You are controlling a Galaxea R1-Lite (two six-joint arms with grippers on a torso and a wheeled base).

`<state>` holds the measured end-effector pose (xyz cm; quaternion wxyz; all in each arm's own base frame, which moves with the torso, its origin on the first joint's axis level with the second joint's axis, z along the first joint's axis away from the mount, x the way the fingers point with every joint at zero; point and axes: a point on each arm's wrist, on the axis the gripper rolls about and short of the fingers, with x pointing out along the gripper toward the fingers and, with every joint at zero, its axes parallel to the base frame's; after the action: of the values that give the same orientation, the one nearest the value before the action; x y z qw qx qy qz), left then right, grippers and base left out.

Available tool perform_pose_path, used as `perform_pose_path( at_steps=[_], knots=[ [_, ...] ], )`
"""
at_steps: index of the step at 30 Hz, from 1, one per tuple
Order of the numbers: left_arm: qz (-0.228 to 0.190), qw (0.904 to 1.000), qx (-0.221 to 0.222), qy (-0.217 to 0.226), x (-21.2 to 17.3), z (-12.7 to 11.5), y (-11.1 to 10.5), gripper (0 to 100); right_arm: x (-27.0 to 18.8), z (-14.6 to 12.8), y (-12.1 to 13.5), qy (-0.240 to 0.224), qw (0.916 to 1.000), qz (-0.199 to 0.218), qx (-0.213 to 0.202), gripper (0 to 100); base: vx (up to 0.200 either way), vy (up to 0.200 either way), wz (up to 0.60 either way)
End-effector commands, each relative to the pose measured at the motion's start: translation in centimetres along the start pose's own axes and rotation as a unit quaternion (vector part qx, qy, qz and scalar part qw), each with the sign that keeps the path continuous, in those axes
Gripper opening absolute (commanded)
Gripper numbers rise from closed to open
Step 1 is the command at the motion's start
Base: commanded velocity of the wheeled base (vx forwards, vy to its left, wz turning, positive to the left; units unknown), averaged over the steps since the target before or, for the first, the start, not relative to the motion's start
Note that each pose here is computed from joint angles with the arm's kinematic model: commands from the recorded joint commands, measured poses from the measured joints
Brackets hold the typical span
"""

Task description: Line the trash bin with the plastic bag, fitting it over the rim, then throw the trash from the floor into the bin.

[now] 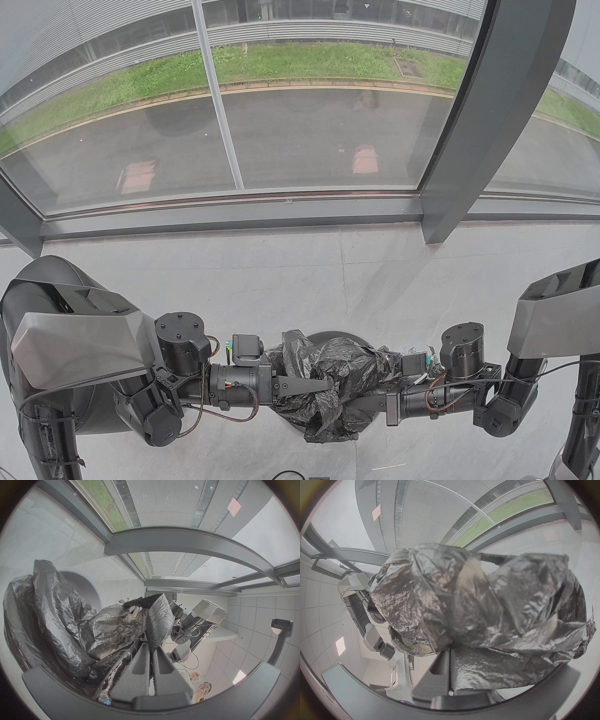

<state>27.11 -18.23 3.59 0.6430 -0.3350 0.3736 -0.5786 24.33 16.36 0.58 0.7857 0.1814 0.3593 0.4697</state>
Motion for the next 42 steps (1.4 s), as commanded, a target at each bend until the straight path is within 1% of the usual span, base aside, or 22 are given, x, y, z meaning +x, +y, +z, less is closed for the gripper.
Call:
perform_pose_path(
  at_steps=[1,3,6,9,13,14,15,16,20,24,25,26,29,30,33,38,42],
  knots=[
    [0.007,0.9999,-0.002,-0.007,0.0,0.1,0.6,0,0.0,-0.2,-0.3,0.002,1.0000,-0.005,0.005,0,0.000,0.000,0.00],
    [0.008,0.9999,0.000,-0.011,0.0,0.2,0.3,0,-0.5,-0.2,0.0,0.000,0.9999,-0.005,0.009,0,0.000,0.000,0.00],
    [0.003,1.0000,0.003,-0.009,0.0,0.1,-0.4,0,-1.7,0.0,1.0,-0.008,1.0000,-0.001,0.005,0,0.000,0.000,0.00],
    [-0.011,0.9999,0.007,0.001,0.6,-0.3,-1.9,0,-3.8,0.2,3.0,-0.021,0.9997,0.008,-0.004,0,0.000,0.000,0.00],
    [-0.032,0.9993,0.015,0.013,1.0,-0.8,-4.1,0,-6.4,0.4,5.2,-0.039,0.9990,0.019,-0.004,0,0.000,0.000,0.00],
    [-0.033,0.9992,0.015,0.014,1.0,-0.8,-4.3,0,-6.6,0.3,5.4,-0.040,0.9990,0.019,-0.004,0,0.000,0.000,0.00],
    [-0.042,0.9987,0.020,0.020,1.2,-1.1,-5.2,0,-7.6,0.3,6.1,-0.041,0.9989,0.019,-0.003,0,0.000,0.000,0.00],
    [-0.047,0.9984,0.023,0.024,1.4,-1.3,-5.6,0,-8.1,0.3,6.5,-0.040,0.9990,0.019,-0.002,0,0.000,0.000,0.00],
    [-0.062,0.9970,0.035,0.031,1.7,-1.6,-7.0,0,-9.7,0.4,7.7,-0.029,0.9995,0.011,0.010,0,0.000,0.000,0.00],
    [-0.076,0.9959,0.038,0.033,1.7,-1.6,-8.3,0,-11.2,1.4,9.5,-0.033,0.9990,0.017,0.023,0,0.000,0.000,0.00],
    [-0.076,0.9959,0.038,0.033,1.7,-1.6,-8.3,0,-11.2,1.4,9.5,-0.033,0.9990,0.017,0.023,0,0.000,0.000,0.00],
    [-0.079,0.9955,0.039,0.033,1.7,-1.6,-8.6,0,-11.8,2.0,10.3,-0.032,0.9988,0.017,0.032,0,0.000,0.000,0.00],
    [-0.080,0.9954,0.039,0.035,1.8,-1.7,-8.7,0,-12.3,2.5,11.0,-0.018,0.9988,0.012,0.045,0,0.000,0.000,0.00],
    [-0.081,0.9953,0.038,0.039,1.8,-1.9,-8.8,0,-12.8,2.8,11.6,-0.006,0.9984,0.005,0.056,0,0.000,0.000,0.00],
    [-0.083,0.9949,0.037,0.044,1.9,-2.1,-8.9,0,-13.5,3.5,12.5,0.003,0.9981,0.002,0.061,0,0.000,0.000,0.00],
    [-0.081,0.9951,0.035,0.045,2.1,-2.2,-8.7,0,-13.2,3.9,12.5,0.008,0.9979,0.000,0.065,0,0.000,0.000,0.00],
    [-0.076,0.9957,0.031,0.042,2.0,-2.1,-8.3,0,-11.9,4.1,11.7,0.025,0.9969,-0.007,0.074,0,0.000,0.000,0.00]
  ],
)
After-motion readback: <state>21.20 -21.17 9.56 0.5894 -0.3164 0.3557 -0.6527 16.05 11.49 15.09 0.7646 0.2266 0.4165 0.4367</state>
